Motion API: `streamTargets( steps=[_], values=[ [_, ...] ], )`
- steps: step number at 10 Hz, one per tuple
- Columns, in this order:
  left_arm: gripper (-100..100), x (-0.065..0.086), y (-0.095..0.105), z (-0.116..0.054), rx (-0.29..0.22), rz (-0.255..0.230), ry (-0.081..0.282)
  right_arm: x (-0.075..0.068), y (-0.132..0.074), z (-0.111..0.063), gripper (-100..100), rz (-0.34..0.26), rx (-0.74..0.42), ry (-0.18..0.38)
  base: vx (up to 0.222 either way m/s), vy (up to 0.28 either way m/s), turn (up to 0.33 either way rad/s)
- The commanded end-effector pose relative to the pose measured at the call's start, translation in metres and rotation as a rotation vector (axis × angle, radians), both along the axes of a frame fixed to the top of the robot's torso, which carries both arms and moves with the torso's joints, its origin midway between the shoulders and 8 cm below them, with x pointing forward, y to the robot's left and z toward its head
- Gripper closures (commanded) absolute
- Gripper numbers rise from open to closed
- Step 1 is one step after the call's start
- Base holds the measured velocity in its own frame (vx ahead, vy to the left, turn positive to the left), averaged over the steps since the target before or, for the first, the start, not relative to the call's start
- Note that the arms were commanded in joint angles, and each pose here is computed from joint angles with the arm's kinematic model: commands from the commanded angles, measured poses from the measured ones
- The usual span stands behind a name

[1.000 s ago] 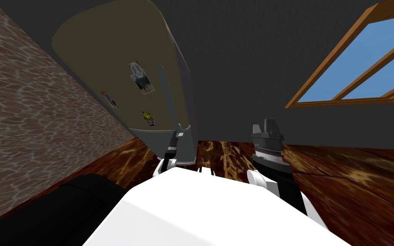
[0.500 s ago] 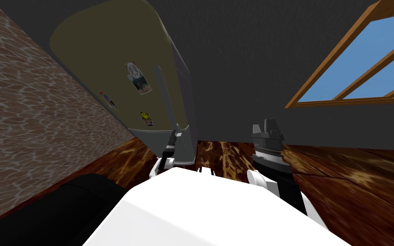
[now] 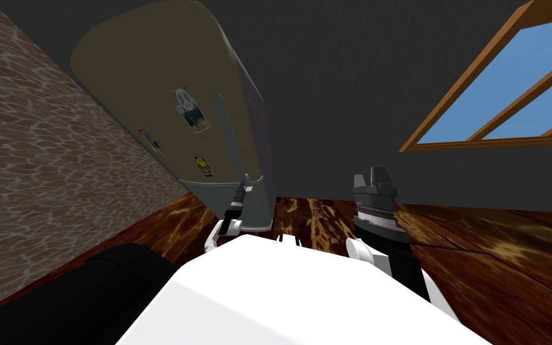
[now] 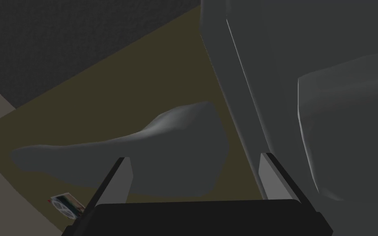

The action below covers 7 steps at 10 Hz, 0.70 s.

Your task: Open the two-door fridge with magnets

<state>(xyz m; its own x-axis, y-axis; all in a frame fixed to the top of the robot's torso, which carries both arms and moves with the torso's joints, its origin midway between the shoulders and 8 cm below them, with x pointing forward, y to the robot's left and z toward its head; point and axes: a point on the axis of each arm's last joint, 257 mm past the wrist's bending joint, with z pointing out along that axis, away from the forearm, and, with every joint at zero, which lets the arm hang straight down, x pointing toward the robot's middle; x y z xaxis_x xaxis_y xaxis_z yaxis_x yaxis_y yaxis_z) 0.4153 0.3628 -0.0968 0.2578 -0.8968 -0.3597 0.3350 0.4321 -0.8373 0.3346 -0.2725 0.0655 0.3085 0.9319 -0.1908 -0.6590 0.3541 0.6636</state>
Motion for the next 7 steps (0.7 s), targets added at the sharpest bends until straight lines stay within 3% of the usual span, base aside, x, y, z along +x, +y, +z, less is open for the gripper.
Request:
streamTargets(
  steps=[1,7],
  values=[
    [-100,0.001,0.011,0.001,0.009,0.021,0.044,0.000,0.000,0.000,0,0.000,0.000,0.000,0.009,-0.051,0.013],
    [-100,0.003,0.030,0.004,0.028,0.065,0.133,0.000,0.000,0.000,0,0.000,0.000,0.000,0.006,-0.045,0.015]
  ],
)
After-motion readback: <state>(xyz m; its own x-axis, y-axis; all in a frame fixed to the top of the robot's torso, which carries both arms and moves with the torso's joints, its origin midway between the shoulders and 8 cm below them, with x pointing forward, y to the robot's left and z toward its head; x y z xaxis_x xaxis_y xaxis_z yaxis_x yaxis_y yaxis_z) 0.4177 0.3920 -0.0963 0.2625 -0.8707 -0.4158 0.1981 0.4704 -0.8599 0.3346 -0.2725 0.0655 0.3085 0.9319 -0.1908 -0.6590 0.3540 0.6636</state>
